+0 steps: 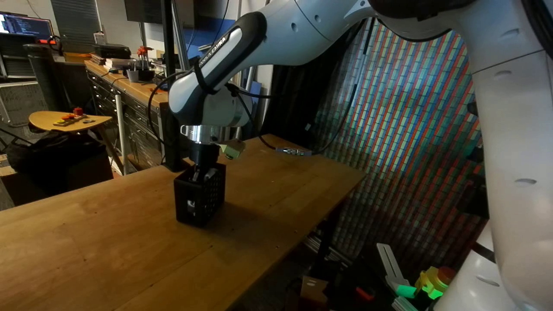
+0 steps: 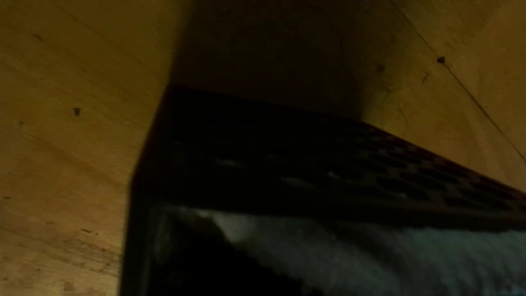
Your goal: Put the white towel in the basket.
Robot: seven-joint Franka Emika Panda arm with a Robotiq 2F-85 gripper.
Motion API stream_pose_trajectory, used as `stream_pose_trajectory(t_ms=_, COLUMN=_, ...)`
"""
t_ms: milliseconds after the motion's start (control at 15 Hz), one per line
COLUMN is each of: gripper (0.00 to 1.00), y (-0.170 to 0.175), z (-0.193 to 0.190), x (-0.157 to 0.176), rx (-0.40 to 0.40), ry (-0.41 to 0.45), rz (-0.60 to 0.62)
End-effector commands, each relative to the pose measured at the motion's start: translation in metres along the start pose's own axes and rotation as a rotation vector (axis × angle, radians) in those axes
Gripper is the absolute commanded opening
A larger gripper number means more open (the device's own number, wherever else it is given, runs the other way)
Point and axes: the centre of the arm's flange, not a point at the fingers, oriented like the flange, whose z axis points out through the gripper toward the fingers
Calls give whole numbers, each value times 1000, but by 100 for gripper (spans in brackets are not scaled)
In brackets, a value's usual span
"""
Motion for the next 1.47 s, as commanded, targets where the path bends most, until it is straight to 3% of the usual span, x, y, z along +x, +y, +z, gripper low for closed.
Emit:
stream_pose_trajectory(t_ms=0, gripper=0, y=-5, z=-6, x=4, rx=-6, ry=6, rz=-12)
stream_pose_trajectory(t_ms=267, gripper=0, y=-11, z=-29, x=-3, rx=-51, ry=9, rz=-1)
stream_pose_trajectory(t_ms=867, gripper=0, y=-24, z=-120, x=-36, rx=-213, ry=62, rz=59)
stream_pose_trajectory(t_ms=1400, gripper=0, y=-33, z=-121, x=-47, rx=-225, ry=66, rz=86)
